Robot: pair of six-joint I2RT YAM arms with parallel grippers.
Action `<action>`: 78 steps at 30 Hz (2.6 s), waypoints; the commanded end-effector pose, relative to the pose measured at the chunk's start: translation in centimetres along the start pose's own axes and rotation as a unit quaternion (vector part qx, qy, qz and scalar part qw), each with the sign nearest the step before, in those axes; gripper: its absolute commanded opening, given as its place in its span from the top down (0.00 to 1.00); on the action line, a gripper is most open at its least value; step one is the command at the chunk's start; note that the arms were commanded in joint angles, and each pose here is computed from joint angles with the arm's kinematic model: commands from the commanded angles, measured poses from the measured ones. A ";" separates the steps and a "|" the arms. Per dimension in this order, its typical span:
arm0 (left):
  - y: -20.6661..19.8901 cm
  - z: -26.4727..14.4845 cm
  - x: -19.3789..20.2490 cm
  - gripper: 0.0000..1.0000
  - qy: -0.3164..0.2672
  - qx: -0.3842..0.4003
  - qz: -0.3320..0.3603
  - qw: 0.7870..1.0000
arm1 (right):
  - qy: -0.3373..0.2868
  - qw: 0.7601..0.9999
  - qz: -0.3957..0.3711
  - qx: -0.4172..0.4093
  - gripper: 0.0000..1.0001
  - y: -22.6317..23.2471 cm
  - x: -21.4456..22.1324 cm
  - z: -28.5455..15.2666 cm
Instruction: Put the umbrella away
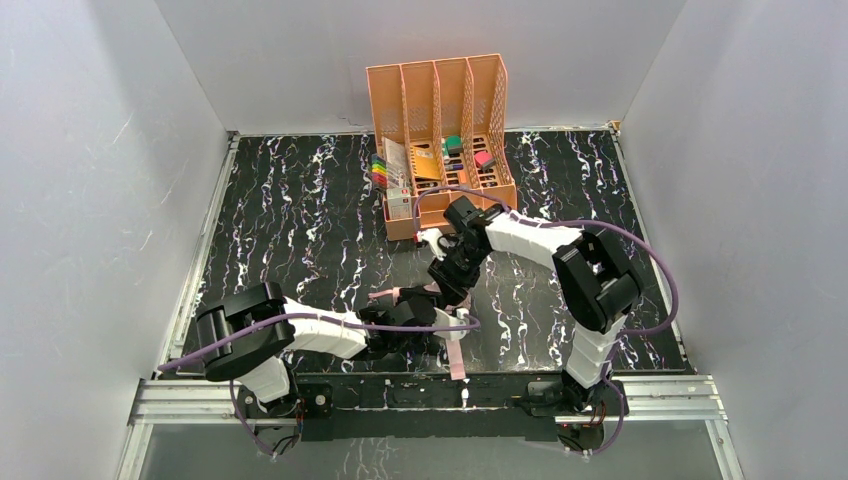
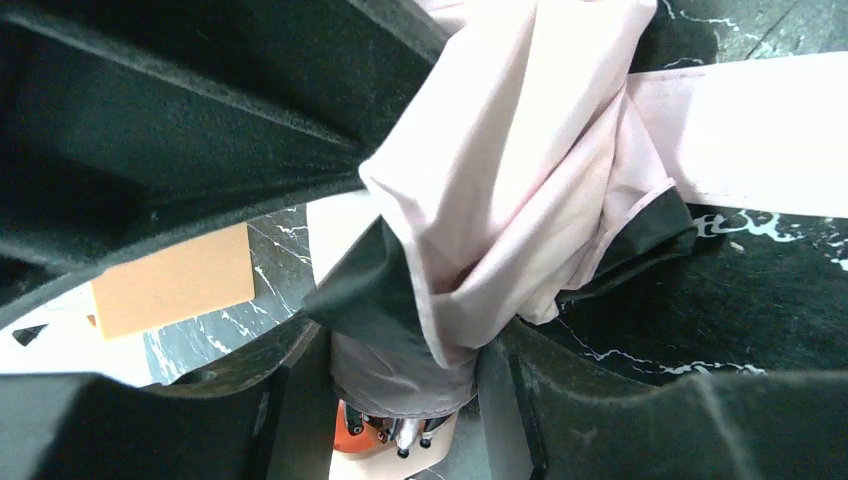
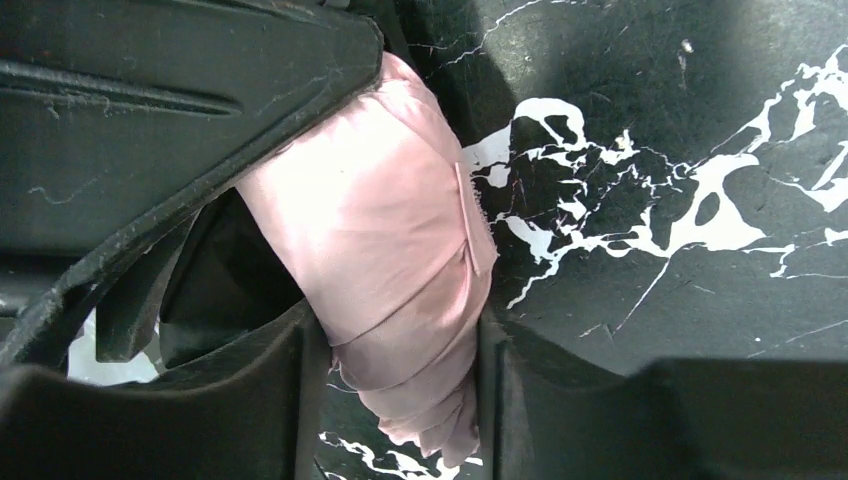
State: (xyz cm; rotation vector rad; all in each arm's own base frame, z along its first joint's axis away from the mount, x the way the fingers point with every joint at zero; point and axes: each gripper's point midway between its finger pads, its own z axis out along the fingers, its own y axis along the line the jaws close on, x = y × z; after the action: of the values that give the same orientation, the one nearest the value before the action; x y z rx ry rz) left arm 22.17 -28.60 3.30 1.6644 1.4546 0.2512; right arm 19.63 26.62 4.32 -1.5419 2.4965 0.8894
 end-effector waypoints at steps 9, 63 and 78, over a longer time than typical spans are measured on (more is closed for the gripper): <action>-1.0 -3.2 2.2 0.55 0.028 0.035 -0.070 0.997 | -0.010 0.990 0.017 0.139 0.76 -3.0 2.0 -0.3; 1.4 -5.6 -1.6 0.13 -0.135 0.389 -0.466 0.783 | -0.077 0.784 -0.468 0.400 0.84 -1.2 3.8 3.6; -1.2 -5.3 -1.8 0.18 -0.114 0.473 -0.497 0.718 | -0.121 0.736 -0.480 0.461 0.83 -1.0 2.2 1.6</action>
State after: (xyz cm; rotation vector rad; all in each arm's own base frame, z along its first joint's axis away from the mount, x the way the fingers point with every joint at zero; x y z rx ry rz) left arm 18.26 -27.16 5.24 1.2042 2.2201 -1.3275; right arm 19.00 27.47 3.90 -1.6421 1.1539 -0.1962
